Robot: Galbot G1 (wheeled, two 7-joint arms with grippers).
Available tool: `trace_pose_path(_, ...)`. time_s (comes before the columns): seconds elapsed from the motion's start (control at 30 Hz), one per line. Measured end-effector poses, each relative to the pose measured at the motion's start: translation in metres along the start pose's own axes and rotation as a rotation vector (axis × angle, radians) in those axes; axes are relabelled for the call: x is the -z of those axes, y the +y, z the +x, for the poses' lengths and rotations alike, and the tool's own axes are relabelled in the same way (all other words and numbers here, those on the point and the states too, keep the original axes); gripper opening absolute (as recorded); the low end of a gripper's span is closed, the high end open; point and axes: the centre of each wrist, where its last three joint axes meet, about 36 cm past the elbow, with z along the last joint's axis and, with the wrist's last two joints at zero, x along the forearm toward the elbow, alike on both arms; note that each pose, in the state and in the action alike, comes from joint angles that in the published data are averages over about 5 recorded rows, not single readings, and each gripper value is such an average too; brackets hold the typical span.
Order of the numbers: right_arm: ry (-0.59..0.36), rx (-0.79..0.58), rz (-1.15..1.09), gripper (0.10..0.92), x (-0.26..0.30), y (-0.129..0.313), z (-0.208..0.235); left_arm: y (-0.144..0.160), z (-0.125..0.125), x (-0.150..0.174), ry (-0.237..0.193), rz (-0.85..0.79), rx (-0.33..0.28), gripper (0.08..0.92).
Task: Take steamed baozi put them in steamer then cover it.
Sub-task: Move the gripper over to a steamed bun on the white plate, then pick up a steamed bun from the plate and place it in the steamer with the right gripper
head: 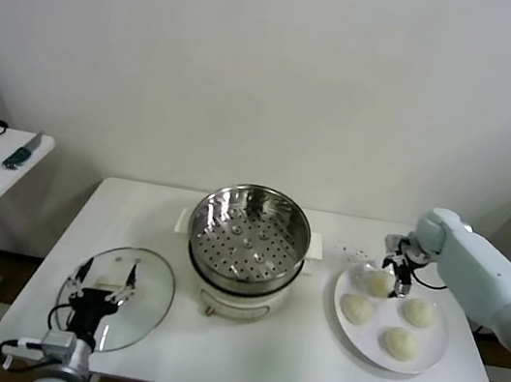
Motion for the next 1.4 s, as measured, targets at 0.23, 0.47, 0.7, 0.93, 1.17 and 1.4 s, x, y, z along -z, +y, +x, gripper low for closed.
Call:
trace_pose_path(0.23, 0.004, 0.020, 0.009, 0.818, 0.003, -0.003, -0.006, 0.001, 0.000, 0.000, 0.002, -0.005, 0.003, 0.823)
trace_pose_path(0.47, -0.002, 0.021, 0.016, 0.737, 0.006, -0.007, -0.005, 0.001, 0.000, -0.001, 0.004, -0.010, 0.008, 0.823)
trace_pose_path(0.7, -0.005, 0.018, 0.022, 0.705, 0.002, -0.011, 0.004, 0.001, 0.002, -0.001, 0.005, -0.008, 0.013, 0.823)
trace_pose_path(0.93, -0.028, -0.014, 0.077, 0.704, 0.008, -0.025, 0.037, 0.001, 0.006, 0.001, 0.005, -0.010, 0.010, 0.823)
trace_pose_path(1.17, -0.060, -0.075, 0.261, 0.706, 0.051, -0.061, 0.111, -0.002, 0.010, 0.000, 0.010, -0.018, -0.003, 0.823)
trace_pose_path(1.4, -0.045, -0.140, 0.547, 0.712, 0.122, -0.093, 0.197, -0.003, 0.012, -0.001, 0.015, -0.020, -0.007, 0.823)
